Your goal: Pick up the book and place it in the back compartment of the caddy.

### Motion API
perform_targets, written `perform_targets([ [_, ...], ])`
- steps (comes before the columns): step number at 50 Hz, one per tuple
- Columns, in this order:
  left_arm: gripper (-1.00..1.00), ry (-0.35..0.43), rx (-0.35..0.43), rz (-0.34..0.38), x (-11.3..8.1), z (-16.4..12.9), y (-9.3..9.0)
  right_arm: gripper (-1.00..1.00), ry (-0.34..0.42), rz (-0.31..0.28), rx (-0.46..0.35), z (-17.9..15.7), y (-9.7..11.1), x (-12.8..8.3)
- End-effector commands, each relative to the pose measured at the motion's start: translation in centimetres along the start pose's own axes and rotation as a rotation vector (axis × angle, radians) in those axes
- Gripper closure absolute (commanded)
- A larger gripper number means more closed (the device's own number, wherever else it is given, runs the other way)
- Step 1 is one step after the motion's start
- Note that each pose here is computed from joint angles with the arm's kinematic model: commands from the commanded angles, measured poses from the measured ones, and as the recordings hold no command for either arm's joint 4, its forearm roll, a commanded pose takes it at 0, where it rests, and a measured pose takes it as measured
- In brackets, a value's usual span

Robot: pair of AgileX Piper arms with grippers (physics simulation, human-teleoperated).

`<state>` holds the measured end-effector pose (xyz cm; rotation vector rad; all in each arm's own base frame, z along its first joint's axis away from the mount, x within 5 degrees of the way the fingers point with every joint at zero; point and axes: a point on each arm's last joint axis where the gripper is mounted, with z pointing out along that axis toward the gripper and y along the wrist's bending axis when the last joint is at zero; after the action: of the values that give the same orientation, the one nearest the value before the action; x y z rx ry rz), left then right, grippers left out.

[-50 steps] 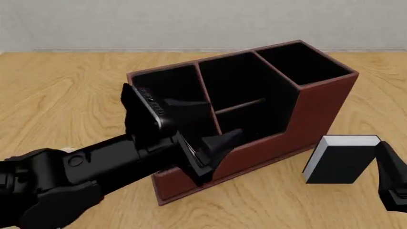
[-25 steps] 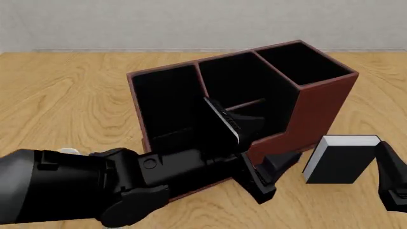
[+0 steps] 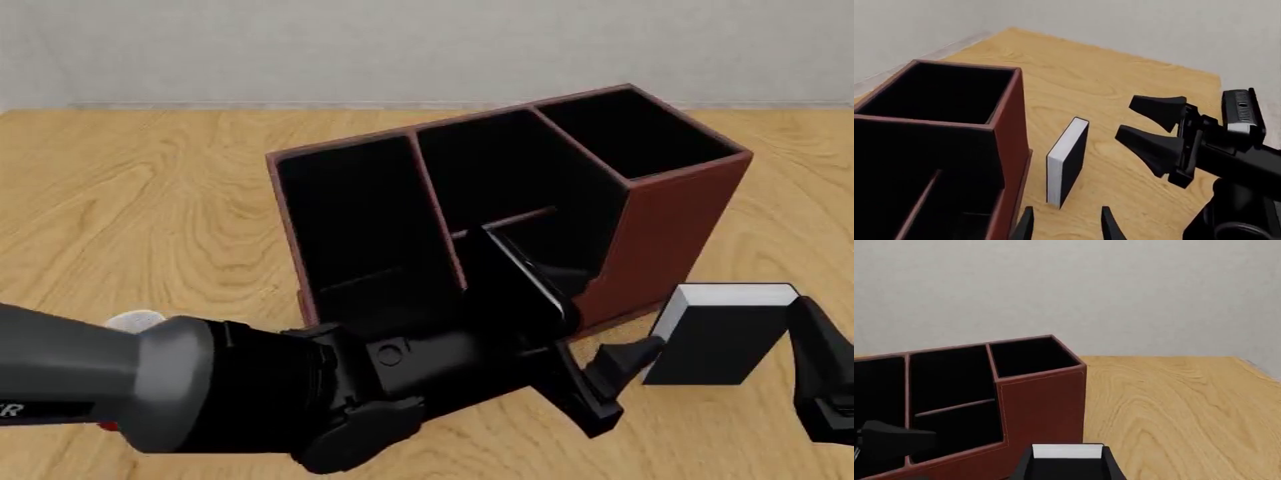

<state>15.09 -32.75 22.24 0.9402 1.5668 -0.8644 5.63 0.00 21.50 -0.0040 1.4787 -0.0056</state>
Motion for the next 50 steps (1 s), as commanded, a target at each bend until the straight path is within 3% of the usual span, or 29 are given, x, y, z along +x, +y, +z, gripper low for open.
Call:
perform_targets([
  [1,-1.00,0.025,0.006,-0.013,1.1,1.6,-0.2,-1.00,0.001,0.000,0.000,0.0,0.0,0.0],
  [21,-1.00,0.055,-0.019,-0.010,2.6,3.4,0.8,-1.00,-0.001,-0.001,0.000,0.0,0.0,0.0],
  [24,-1.00,0.040,-0.032,-0.054,2.3,3.3,1.3,-1.00,0.001,0.001,0.000,0.0,0.0,0.0],
  [34,-1.00,0.053,-0.025,-0.032,2.5,4.8,1.0,-1.00,0.001,0.001,0.000,0.0,0.0,0.0],
  [41,-1.00,0.051,-0.056,-0.028,2.3,5.5,2.4,-1.00,0.001,0.001,0.000,0.0,0.0,0.0],
  [49,-1.00,0.054,-0.062,-0.026,2.2,6.4,2.7,-1.00,0.001,0.002,0.000,0.0,0.0,0.0],
  [50,-1.00,0.050,-0.045,-0.044,2.1,6.8,1.9,-1.00,0.000,0.000,0.000,0.0,0.0,0.0],
])
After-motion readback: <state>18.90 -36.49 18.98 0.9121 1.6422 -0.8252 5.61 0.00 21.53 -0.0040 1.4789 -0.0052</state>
